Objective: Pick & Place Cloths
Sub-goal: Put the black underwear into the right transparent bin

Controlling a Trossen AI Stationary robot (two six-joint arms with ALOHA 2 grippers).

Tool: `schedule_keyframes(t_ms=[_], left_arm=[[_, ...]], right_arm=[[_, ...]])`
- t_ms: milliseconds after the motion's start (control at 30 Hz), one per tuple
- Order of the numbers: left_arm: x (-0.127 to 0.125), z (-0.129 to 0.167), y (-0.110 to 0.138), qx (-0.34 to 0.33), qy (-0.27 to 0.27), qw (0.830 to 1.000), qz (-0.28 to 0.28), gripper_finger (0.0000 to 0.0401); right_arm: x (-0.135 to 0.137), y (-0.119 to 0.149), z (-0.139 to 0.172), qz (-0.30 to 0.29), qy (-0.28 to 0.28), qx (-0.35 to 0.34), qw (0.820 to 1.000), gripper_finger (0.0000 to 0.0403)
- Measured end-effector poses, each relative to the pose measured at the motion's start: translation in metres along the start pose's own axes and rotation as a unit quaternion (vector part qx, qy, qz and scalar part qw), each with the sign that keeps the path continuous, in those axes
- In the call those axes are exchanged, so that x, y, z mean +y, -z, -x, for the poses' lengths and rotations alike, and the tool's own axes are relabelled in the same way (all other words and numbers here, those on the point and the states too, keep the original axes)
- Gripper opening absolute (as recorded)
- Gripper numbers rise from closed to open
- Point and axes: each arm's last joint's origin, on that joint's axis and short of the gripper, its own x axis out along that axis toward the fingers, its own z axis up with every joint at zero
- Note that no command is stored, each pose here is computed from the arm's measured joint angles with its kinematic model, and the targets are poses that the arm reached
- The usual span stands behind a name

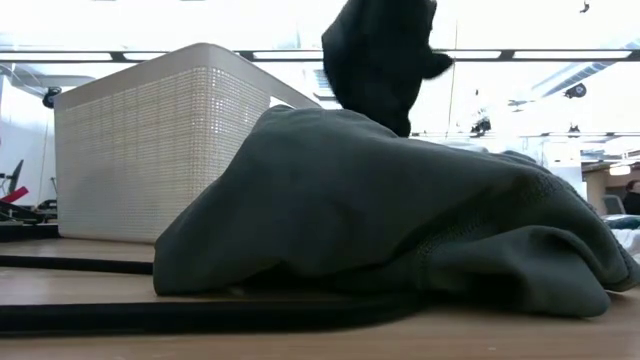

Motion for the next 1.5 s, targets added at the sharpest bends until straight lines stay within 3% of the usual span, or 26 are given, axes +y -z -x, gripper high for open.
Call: schedule_keyframes(t_ms=[333,533,867,1067,1333,1500], left_arm=[[0.0,-0.002,0.001,0.003,-0.001,1.0,0.003,0.025],[0.001,-0.004,0.003,0.007,-0.003,1.0,0.014,0.025],[0.003,-0.01,0.007,0.015,-0.008,1.0,0.014,0.025],[0.004,-0.014,0.009,0.019,-0.011,1.0,0.019,0.025],[0.003,-0.014,0.011,0.022,-0.008,0.999,0.036,0.025],[0.002,-0.014,0.011,0.023,-0.007,0.999,0.039,0.025]], right_arm=[[-0.016,-0.049,0.057,0.039,0.129,-0.14,0.981,0.0008],[-0.034,-0.058,0.066,0.055,0.206,-0.148,0.966,0.0008],[-0.072,-0.035,0.04,0.048,0.31,-0.009,0.949,0.0008],[-0.081,-0.012,0.001,0.048,0.278,0.087,0.955,0.0008],[-0.111,0.034,-0.044,0.058,0.324,0.197,0.924,0.0008],[-0.132,0.064,-0.072,0.033,0.304,0.248,0.919,0.0008]])
